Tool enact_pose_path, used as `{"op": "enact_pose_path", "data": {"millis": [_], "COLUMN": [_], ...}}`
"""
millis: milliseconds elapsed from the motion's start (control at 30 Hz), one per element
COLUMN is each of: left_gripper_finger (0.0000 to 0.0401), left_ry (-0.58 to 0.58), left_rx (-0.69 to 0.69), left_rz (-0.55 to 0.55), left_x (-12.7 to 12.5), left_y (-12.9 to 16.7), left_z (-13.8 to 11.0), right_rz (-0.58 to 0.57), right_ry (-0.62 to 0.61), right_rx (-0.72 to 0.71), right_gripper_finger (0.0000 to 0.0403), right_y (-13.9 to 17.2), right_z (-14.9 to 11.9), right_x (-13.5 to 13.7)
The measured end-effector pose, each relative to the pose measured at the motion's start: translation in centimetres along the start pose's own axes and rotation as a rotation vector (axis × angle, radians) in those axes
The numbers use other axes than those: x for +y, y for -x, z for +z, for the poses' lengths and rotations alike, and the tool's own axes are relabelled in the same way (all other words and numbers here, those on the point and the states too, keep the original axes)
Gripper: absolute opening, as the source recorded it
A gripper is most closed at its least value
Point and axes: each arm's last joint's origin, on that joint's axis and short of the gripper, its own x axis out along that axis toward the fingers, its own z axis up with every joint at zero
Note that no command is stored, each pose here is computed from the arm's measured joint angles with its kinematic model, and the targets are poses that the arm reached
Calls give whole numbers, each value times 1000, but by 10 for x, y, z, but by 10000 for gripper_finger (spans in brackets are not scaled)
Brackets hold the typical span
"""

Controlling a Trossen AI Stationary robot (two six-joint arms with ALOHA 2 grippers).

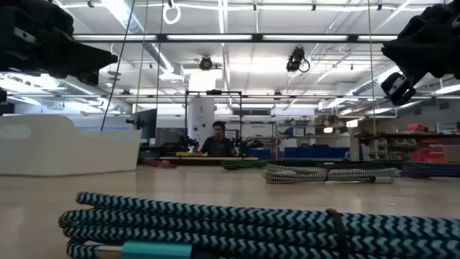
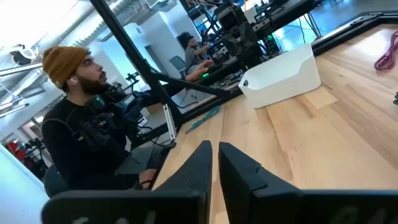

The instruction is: Pick and place USB-C Cables

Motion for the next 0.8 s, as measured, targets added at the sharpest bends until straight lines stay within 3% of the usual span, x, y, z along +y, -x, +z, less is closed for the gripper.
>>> {"op": "enact_pose_path", "data": {"millis": [800], "left_gripper_finger": [51], "left_ry": [0], "left_rx": [1], "left_rz": [0], "left_x": [0], "left_y": [0], "left_z": [0], "right_rz": [0], "right_ry": [0], "right_rx": [0], "right_gripper_finger": [35], "right_y": [0], "right_z": [0], "right_x": [0]}}
